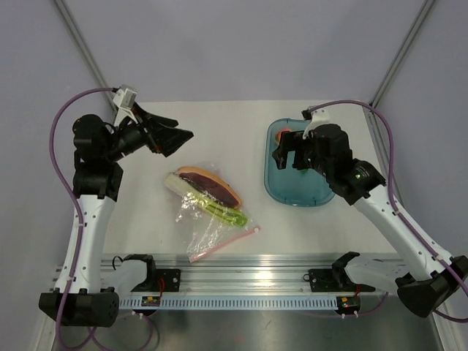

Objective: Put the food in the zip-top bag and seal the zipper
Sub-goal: Place the zipper food storage bag at the center of the board, then reset both arms

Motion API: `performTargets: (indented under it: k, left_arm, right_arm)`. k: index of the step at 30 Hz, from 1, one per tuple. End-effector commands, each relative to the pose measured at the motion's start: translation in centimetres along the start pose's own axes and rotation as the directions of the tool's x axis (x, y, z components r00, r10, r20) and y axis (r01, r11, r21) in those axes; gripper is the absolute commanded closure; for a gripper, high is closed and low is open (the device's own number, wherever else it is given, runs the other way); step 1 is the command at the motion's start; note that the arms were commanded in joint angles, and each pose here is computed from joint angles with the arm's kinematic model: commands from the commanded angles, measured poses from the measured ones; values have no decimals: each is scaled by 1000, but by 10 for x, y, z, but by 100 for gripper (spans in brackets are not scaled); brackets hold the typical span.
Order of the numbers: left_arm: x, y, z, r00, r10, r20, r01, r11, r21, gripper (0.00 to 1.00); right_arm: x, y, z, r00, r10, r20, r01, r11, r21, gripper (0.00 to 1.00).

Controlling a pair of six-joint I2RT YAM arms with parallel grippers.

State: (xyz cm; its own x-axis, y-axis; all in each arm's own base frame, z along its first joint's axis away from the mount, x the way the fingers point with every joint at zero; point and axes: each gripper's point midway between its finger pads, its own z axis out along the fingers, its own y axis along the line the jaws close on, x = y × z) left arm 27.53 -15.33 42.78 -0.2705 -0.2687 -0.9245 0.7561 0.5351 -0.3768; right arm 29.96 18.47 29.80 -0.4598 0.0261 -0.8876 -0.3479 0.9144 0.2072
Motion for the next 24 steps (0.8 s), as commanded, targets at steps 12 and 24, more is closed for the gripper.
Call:
performTargets:
  k: [12, 24]
  left_arm:
    - [115, 64, -14, 964, -144, -223, 31, 895, -446, 1]
    - [158, 103, -59, 948, -190, -254, -33, 738, -674, 1]
  right_arm:
    - [65, -59, 1, 948, 311, -67, -263, 884, 385, 0]
    - [86, -108, -46, 945, 321, 56, -292, 759, 581, 0]
